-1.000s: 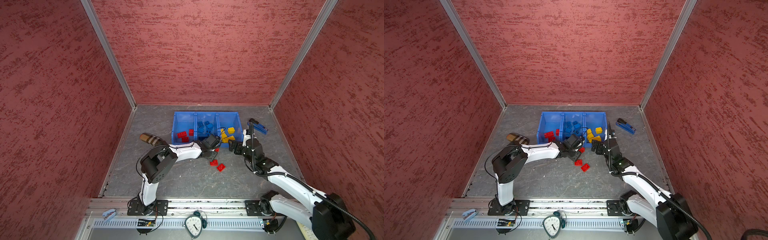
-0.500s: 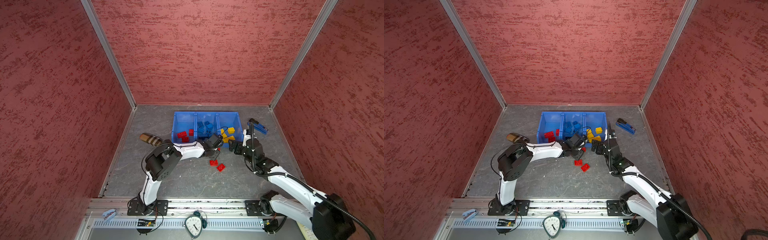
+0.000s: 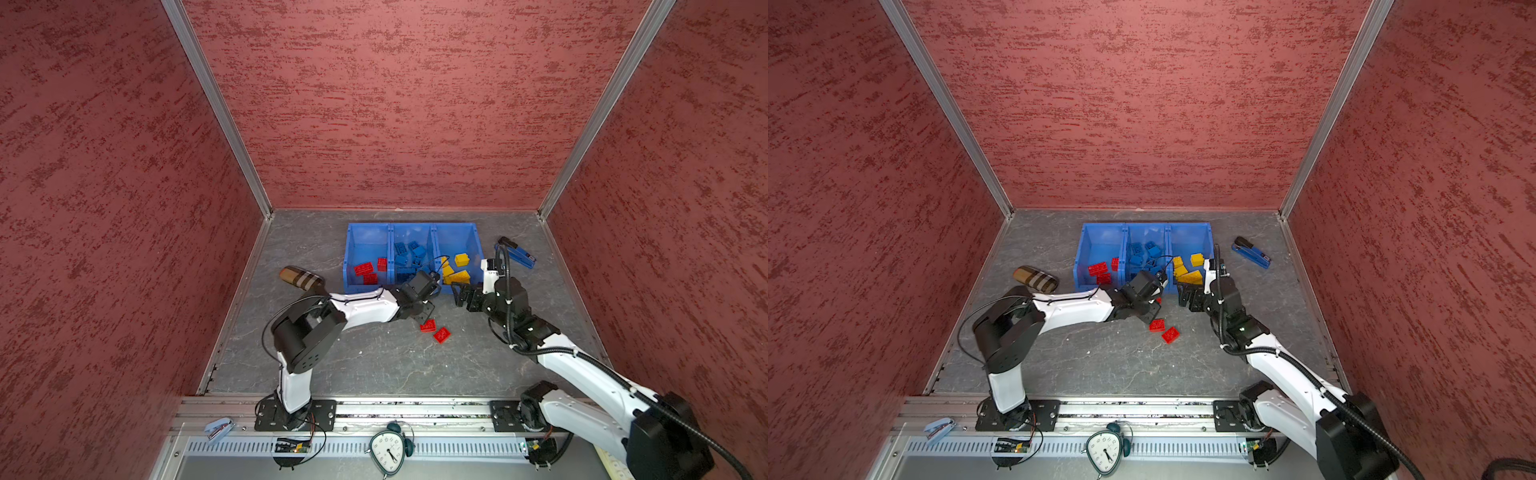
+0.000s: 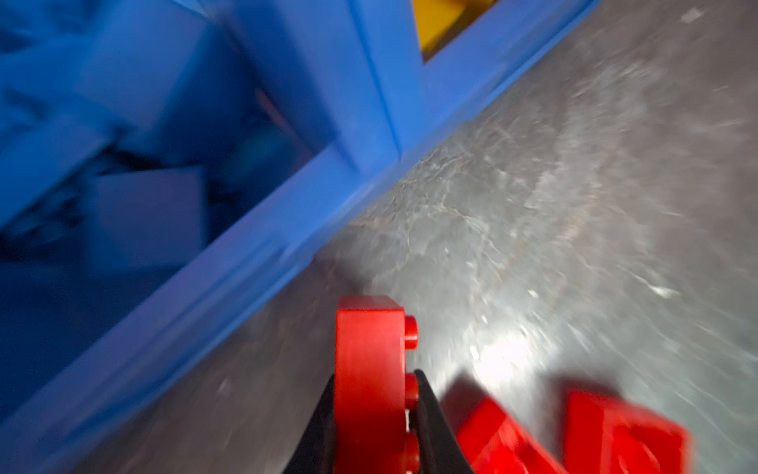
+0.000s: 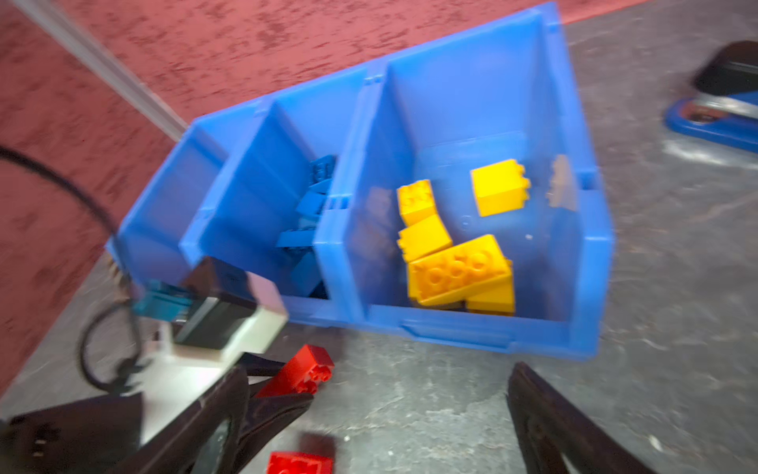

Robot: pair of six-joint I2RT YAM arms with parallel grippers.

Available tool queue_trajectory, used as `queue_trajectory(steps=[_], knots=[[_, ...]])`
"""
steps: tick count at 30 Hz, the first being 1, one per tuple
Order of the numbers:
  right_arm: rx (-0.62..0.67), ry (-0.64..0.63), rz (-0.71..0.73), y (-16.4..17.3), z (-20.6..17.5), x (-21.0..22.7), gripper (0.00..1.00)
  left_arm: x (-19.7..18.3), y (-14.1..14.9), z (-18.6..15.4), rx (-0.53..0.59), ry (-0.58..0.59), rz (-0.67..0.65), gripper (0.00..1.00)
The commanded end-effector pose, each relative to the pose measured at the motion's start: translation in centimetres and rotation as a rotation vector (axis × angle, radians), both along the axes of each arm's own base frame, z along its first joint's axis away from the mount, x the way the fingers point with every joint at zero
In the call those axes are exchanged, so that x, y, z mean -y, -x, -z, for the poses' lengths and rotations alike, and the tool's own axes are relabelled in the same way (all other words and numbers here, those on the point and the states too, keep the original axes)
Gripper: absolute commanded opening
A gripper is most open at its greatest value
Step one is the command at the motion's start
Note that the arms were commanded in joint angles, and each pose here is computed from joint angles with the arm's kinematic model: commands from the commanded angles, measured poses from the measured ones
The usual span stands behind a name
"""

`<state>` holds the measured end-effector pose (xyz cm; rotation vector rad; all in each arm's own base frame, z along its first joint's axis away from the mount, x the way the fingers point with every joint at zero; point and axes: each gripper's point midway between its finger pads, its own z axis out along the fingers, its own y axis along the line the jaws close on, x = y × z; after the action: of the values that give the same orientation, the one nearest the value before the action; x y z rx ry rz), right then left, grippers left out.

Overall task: Sort the legos into containers by color
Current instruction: Pick up the lego from the center of the table, then place the lego in the container.

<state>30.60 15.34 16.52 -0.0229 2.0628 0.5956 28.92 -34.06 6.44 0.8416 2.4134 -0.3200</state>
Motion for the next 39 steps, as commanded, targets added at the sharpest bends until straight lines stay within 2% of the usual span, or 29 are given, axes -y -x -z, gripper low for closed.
queue_trajectory(steps=[1, 3, 5, 9, 11, 13, 15, 18, 22, 26, 28, 29, 31, 33, 36, 39], knots=[[0.065, -0.036, -0.13, 0.7, -1.5, -2.0, 0.99, -0.5, 1.5, -4.5, 0.024, 0.121, -0.027, 0.0], [0.078, -0.038, -0.125, 0.4, -1.8, -2.0, 0.99, -1.8, 1.9, -6.2, 0.046, 0.152, -0.059, 0.0], [0.08, -0.032, -0.1, -0.2, -1.9, -1.8, 0.99, -4.3, 0.8, -7.9, 0.09, 0.145, -0.165, 0.0], [0.066, -0.022, -0.09, -0.7, -1.7, -1.9, 0.99, -10.6, -3.7, -10.9, 0.173, 0.1, -0.447, 0.0], [0.06, -0.018, -0.088, -0.8, -1.6, -1.9, 0.99, -13.4, -6.1, -11.3, 0.183, 0.082, -0.572, 0.0], [0.058, -0.013, -0.075, -0.8, -1.6, -1.7, 0.99, -16.0, -8.8, -10.7, 0.142, 0.076, -0.694, 0.0], [0.061, -0.012, -0.058, -0.8, -1.9, -1.3, 0.99, -17.1, -11.0, -9.5, 0.077, 0.082, -0.756, 0.0], [0.069, -0.011, -0.043, -0.6, -2.1, -0.9, 0.99, -17.0, -14.3, -8.2, 0.01, 0.089, -0.763, 0.0], [0.071, -0.001, -0.03, -0.3, -2.1, -0.5, 0.99, -18.3, -18.4, -6.0, -0.009, 0.0, -0.803, 0.0], [0.073, 0.0, -0.028, 0.0, -2.2, -0.3, 0.99, -18.7, -20.7, -2.9, -0.123, 0.015, -0.831, 0.0], [0.077, 0.002, -0.027, 0.1, -2.2, -0.2, 0.99, -17.9, -21.2, -2.2, -0.164, 0.041, -0.817, 0.09], [0.079, 0.004, -0.026, 0.1, -2.2, -0.2, 0.99, -17.6, -21.3, -2.1, -0.172, 0.048, -0.809, 0.18], [0.08, 0.006, -0.025, 0.0, -2.2, -0.2, 0.99, -16.9, -21.3, -2.5, -0.174, 0.065, -0.794, 0.44], [0.078, 0.003, -0.03, 0.1, -2.2, -0.3, 0.99, -16.7, -21.0, -3.3, -0.164, 0.08, -0.788, 0.58], [0.076, 0.001, -0.03, 0.1, -2.0, -0.3, 0.99, -16.4, -20.2, -5.2, -0.142, 0.115, -0.782, 0.75], [0.077, -0.005, -0.033, 0.0, -2.0, -0.4, 0.99, -15.9, -18.4, -7.5, -0.093, 0.118, -0.77, 0.85]])
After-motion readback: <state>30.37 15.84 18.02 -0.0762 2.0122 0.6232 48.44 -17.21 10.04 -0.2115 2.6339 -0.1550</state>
